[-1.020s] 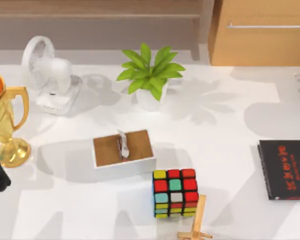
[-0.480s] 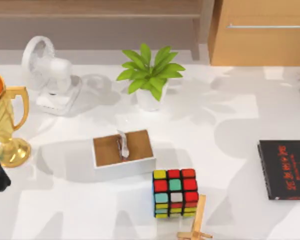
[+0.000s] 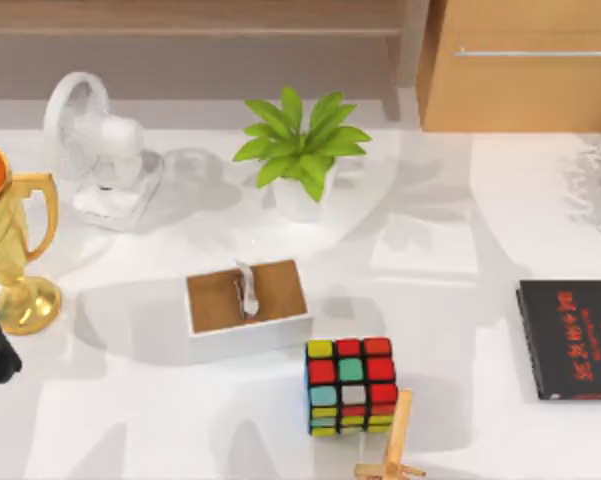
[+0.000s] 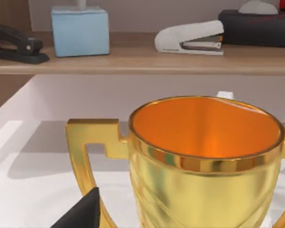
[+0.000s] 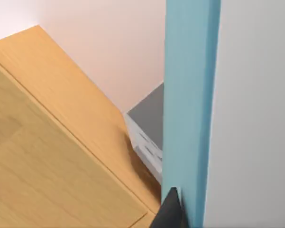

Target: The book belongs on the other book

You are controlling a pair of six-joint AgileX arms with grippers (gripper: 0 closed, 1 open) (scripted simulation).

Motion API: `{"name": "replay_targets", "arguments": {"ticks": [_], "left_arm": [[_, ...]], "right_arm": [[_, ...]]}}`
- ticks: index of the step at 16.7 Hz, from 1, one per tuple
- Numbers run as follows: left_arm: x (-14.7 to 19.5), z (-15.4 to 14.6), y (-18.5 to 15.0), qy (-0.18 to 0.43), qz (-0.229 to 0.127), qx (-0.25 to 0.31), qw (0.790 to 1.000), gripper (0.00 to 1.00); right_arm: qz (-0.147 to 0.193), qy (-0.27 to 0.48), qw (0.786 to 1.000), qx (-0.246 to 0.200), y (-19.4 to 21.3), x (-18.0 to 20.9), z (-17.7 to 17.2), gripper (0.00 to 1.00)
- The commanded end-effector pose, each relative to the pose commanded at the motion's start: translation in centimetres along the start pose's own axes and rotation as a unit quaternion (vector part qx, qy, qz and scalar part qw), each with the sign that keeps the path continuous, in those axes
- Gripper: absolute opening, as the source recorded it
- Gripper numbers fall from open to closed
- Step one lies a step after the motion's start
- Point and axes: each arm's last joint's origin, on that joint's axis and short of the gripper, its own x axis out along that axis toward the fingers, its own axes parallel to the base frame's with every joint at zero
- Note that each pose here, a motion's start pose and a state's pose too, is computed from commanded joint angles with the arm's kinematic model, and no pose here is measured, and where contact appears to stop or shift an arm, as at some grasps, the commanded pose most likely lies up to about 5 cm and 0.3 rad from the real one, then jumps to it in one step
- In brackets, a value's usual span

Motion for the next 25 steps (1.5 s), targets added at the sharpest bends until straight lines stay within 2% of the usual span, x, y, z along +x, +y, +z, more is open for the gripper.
{"name": "replay_targets", "arguments": {"ticks": [3, 6, 9, 11, 14, 16, 25], "left_arm": [[0.0, 0.0, 0.0, 0.000, 0.000, 0.000, 1.000, 1.00], [0.0, 0.0, 0.0, 0.000, 0.000, 0.000, 1.000, 1.00], [0.0, 0.0, 0.0, 0.000, 0.000, 0.000, 1.000, 1.00], [0.0, 0.0, 0.0, 0.000, 0.000, 0.000, 1.000, 1.00], [0.0, 0.0, 0.0, 0.000, 0.000, 0.000, 1.000, 1.00], [0.0, 0.0, 0.0, 0.000, 0.000, 0.000, 1.000, 1.00], [0.0, 0.0, 0.0, 0.000, 0.000, 0.000, 1.000, 1.00]], "right_arm": [[-0.029, 0.042, 0.991, 0.125, 0.5, -5.4, -4.6, 0.00], [-0.068, 0.088, 0.966, 0.233, -0.6, -10.4, -9.5, 0.00], [-0.113, 0.127, 0.934, 0.314, -2.8, -14.6, -13.8, 0.00], [-0.143, 0.146, 0.914, 0.351, -4.3, -16.8, -16.1, 0.00], [-0.178, 0.164, 0.891, 0.383, -6.3, -19.0, -18.5, 0.00], [-0.189, 0.169, 0.885, 0.390, -6.8, -19.5, -19.1, 0.00], [-0.189, 0.168, 0.885, 0.391, -6.9, -19.2, -19.2, 0.00]]}}
